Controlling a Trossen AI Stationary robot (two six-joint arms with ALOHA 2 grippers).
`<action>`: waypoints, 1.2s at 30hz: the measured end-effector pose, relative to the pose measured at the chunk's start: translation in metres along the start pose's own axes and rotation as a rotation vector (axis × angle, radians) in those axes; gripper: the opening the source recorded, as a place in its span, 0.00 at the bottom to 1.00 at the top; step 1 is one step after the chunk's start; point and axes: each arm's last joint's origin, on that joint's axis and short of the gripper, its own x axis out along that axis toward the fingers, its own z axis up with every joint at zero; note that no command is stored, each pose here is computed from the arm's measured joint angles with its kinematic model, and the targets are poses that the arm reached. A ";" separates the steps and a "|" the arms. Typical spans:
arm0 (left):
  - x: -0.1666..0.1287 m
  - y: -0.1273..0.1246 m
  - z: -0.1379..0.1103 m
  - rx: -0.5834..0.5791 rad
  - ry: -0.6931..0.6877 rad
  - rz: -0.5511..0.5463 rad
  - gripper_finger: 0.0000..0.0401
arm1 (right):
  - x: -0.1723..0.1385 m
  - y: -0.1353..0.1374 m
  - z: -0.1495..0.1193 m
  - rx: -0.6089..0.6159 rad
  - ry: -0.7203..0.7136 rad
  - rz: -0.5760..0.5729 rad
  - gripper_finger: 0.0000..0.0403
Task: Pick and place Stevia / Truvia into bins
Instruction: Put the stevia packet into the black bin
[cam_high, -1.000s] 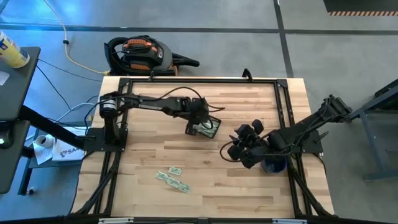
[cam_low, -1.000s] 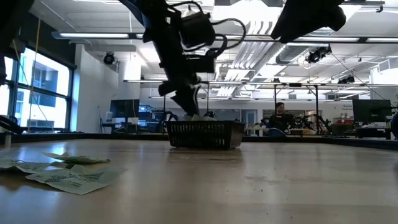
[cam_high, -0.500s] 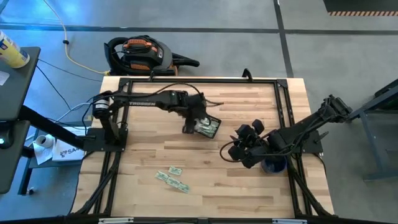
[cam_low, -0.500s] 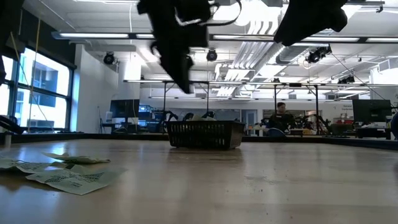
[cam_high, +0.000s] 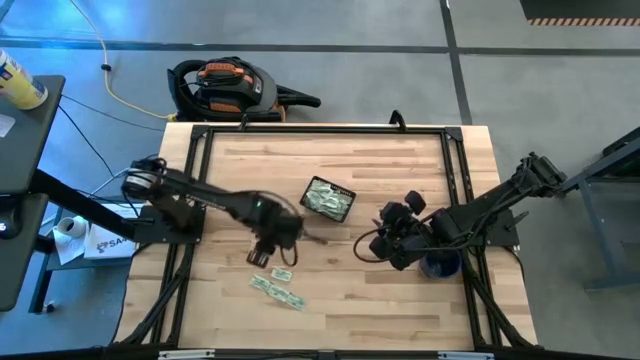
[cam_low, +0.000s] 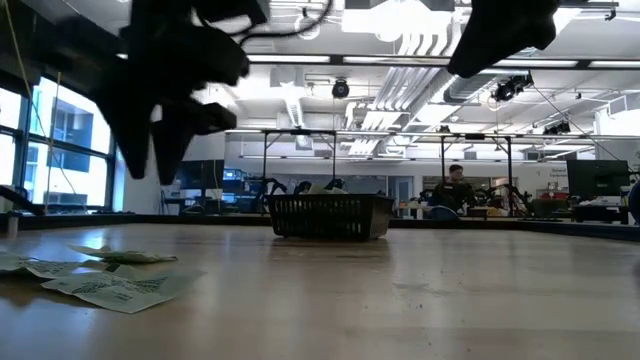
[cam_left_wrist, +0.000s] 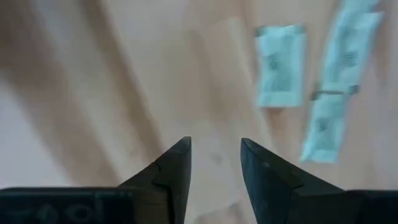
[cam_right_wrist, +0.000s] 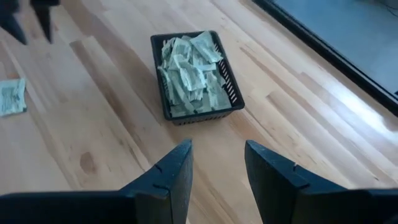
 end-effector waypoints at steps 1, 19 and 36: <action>0.002 -0.008 -0.001 0.009 -0.018 -0.003 0.43 | 0.000 0.000 0.000 -0.008 0.006 0.004 0.34; 0.063 -0.056 0.002 -0.059 -0.119 0.049 0.54 | 0.001 0.001 -0.003 -0.077 0.052 0.033 0.34; 0.061 -0.007 0.013 -0.099 -0.112 0.173 0.08 | 0.000 0.003 -0.002 0.007 -0.003 0.030 0.34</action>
